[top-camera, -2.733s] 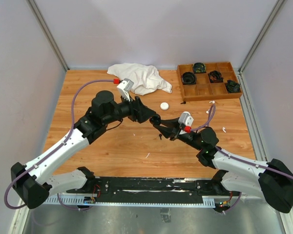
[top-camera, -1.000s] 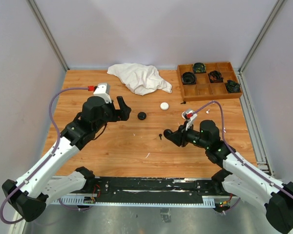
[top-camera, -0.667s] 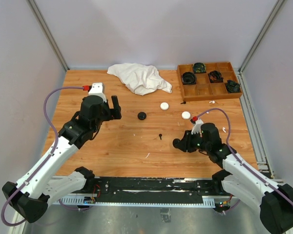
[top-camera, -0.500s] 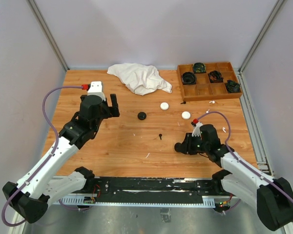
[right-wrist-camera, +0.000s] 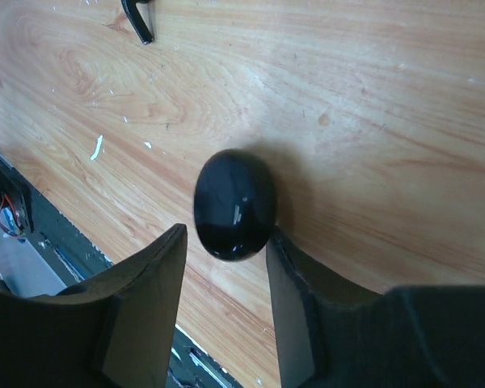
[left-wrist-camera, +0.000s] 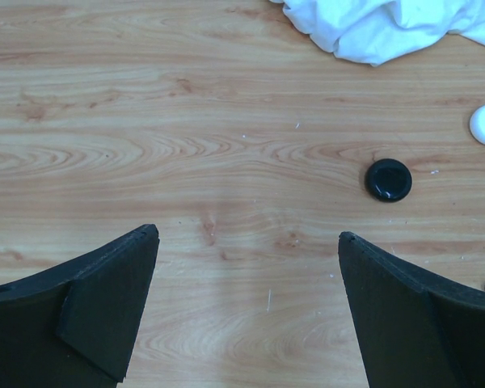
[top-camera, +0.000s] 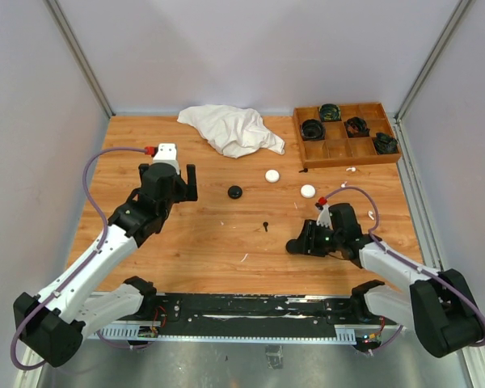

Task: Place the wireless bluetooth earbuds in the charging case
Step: Place the charging case at the center of the board, then pick up the charging case at the center of the board.

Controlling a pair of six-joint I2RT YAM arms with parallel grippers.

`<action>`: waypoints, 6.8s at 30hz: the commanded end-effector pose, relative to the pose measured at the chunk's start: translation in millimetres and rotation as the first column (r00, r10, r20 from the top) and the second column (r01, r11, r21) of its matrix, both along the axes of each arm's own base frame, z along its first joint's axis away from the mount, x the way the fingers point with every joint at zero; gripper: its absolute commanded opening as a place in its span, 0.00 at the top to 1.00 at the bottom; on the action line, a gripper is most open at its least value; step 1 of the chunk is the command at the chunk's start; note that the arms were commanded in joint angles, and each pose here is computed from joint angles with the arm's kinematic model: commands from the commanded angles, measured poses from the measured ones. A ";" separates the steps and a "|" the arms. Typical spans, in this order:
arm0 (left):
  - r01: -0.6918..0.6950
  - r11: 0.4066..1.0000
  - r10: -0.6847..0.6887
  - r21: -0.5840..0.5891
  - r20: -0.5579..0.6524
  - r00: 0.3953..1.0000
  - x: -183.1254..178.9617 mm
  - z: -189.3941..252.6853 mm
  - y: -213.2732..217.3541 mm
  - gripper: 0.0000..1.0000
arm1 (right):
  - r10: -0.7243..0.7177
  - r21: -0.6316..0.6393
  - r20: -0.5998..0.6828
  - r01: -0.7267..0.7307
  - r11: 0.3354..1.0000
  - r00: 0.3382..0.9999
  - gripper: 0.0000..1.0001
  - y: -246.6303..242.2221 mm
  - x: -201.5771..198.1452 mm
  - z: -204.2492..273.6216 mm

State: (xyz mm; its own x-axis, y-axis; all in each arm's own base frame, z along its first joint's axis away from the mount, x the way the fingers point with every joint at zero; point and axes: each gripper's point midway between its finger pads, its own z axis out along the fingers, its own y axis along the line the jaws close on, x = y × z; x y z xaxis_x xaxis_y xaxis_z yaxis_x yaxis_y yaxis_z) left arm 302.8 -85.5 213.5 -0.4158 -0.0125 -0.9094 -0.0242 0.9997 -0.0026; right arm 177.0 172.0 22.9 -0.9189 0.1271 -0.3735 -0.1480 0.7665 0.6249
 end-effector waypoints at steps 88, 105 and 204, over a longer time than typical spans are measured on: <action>0.536 0.839 -0.541 -0.094 -0.036 0.840 24.7 -84.1 -181.6 0.70 | 0.215 -0.160 0.650 -0.146 0.976 0.729 0.14 24.7 70.4 176.9; 0.642 0.766 -0.622 0.041 0.302 0.722 -32.9 1.2 -213.3 0.70 | 0.296 -0.033 0.576 -0.341 0.940 0.762 0.27 65.6 64.8 216.7; 0.999 0.045 -0.872 -0.001 0.487 0.040 -154.7 60.1 -235.4 0.90 | 0.702 -0.297 0.692 -0.820 0.490 0.168 0.72 114.9 -25.2 246.5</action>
